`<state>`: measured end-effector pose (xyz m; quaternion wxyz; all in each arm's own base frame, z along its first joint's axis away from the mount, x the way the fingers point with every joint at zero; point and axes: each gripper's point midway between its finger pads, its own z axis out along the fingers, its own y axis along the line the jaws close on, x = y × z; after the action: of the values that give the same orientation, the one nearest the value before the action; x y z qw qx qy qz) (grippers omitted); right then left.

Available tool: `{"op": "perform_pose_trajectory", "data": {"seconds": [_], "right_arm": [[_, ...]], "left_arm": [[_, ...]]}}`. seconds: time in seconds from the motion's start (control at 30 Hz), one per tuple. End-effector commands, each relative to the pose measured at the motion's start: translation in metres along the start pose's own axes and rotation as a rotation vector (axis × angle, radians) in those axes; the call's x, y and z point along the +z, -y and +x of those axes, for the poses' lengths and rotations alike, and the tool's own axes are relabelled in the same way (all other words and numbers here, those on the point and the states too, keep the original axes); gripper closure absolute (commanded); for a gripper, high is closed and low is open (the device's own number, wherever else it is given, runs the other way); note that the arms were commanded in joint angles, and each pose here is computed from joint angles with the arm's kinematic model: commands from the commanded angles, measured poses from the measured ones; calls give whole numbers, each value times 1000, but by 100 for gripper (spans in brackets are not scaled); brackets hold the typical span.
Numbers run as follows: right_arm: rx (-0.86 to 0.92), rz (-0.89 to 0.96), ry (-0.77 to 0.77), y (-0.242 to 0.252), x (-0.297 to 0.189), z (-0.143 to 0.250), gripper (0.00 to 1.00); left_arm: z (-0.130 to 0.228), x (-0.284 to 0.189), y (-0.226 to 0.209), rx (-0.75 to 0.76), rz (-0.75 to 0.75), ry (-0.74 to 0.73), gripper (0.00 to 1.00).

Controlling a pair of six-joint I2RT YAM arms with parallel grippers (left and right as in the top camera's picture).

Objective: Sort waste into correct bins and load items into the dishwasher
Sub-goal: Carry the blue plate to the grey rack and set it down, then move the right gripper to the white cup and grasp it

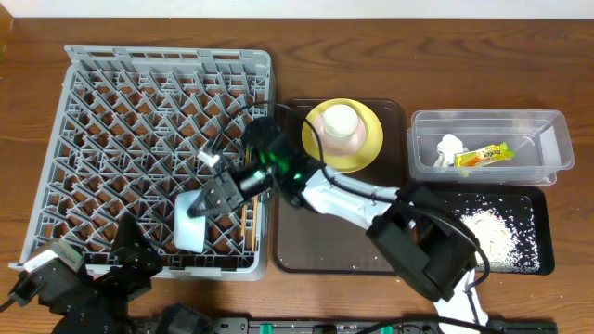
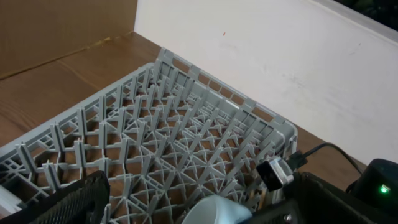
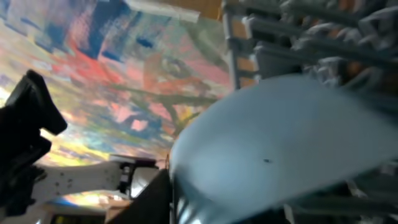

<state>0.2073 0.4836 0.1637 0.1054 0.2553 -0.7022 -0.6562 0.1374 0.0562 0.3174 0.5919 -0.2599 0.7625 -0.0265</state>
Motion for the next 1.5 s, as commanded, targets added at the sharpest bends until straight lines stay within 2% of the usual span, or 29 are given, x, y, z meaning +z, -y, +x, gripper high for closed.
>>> {"op": "perform_pose_trajectory", "data": {"seconds": [0.0, 0.17, 0.23, 0.27, 0.3, 0.33, 0.73, 0.87, 0.97, 1.0, 1.07, 1.17, 1.2, 1.3, 1.47], "right_arm": [[37, 17, 27, 18, -13, -6, 61], [41, 3, 39, 19, -35, -14, 43], [39, -7, 40, 18, -45, -17, 29], [38, -12, 42, 17, -49, -18, 15], [41, -16, 47, 17, -53, -20, 6], [40, -19, 57, 16, -58, -24, 1], [-89, -113, 228, -45, -122, -82, 1], [-112, -110, 382, -66, -157, -121, 1], [-168, -92, 567, -78, -189, -156, 1], [-227, -51, 700, -80, -212, -177, 1], [-237, 49, 825, -65, -237, -197, 1], [-180, 266, 931, -25, -262, -213, 1], [-188, 327, 935, -17, -266, -214, 1], [-200, 667, 886, 14, -286, -209, 1], [-247, 1060, 746, 5, -318, -188, 1]], "left_arm": [[-4, -2, -3, -7, -14, 15, 4], [-4, -2, -3, -7, -14, 15, 4], [-4, -2, -3, -7, -14, 15, 4], [-4, -2, -3, -7, -14, 15, 4], [-4, -2, -3, -7, -14, 15, 4], [-4, -2, -3, -7, -14, 15, 4], [-4, -2, -3, -7, -14, 15, 4], [-4, -2, -3, -7, -14, 15, 4], [-4, -2, -3, -7, -14, 15, 4], [-4, -2, -3, -7, -14, 15, 4], [-4, -2, -3, -7, -14, 15, 4], [-4, -2, -3, -7, -14, 15, 4], [-4, -2, -3, -7, -14, 15, 4], [-4, -2, -3, -7, -14, 15, 4], [-4, -2, -3, -7, -14, 15, 4]]}}
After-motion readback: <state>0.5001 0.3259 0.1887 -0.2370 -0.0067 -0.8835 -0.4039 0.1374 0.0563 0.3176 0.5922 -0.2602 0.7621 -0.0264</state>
